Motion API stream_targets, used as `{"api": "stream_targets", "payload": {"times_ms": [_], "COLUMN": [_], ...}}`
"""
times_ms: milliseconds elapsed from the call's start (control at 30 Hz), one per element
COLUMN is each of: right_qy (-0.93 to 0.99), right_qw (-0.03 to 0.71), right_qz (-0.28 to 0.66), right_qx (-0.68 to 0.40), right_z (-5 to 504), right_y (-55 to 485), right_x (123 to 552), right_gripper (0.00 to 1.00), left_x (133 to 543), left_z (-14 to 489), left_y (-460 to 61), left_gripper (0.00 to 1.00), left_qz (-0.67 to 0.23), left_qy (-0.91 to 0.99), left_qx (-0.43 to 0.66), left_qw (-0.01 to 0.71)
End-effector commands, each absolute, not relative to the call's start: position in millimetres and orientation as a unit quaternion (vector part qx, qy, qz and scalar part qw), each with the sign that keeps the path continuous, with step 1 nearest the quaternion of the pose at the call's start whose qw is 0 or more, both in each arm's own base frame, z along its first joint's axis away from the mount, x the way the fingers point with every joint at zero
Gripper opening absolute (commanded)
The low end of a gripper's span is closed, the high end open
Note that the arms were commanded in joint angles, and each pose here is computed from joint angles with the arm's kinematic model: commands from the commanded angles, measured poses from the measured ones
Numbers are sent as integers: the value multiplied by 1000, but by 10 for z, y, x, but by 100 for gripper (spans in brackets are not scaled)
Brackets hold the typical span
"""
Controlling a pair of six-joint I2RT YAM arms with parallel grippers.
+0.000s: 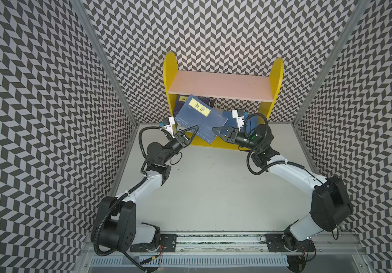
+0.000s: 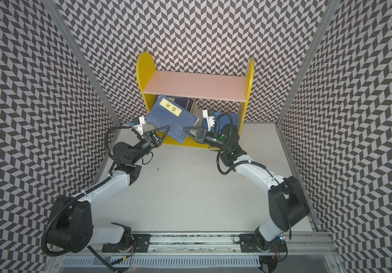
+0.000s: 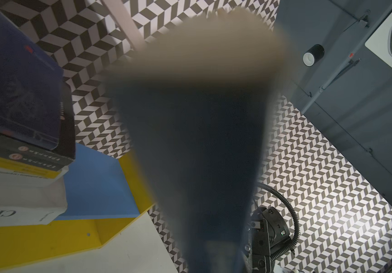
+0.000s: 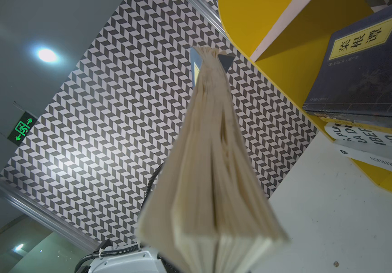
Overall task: Stacking books/files
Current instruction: Place the book at the bookshelf.
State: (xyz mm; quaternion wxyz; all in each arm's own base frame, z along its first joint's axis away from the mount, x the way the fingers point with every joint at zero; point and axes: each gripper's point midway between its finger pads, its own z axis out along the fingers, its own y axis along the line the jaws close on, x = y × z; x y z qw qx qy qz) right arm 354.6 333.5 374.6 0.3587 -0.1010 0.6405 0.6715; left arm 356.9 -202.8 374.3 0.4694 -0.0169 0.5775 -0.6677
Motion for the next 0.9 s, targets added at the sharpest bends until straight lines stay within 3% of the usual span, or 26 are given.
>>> {"api": "stream_targets", "payload": {"times_ms": [0,300,867], "right_qy": [625,645,652], "right_qw": [369,356,403], "right_qz": [682,675,642], "right_qx": [-88,-34,2], "right_z": [3805,3458,3584], "right_y": [3323,3314,3272], "right_x": [3585,3772,4607], "right_gripper": [22,25,39], "left_x": [3598,3757,4877], "left_z": [3578,3306,3481], "left_y": [-1998,-2017,-1755], "left_gripper": [0,0,0], "left_qz": [-660,-632,-610], "left_qy": [590,623,625], "left_qx": [-54,-102,-167], "left_qw": [461,450,457]}}
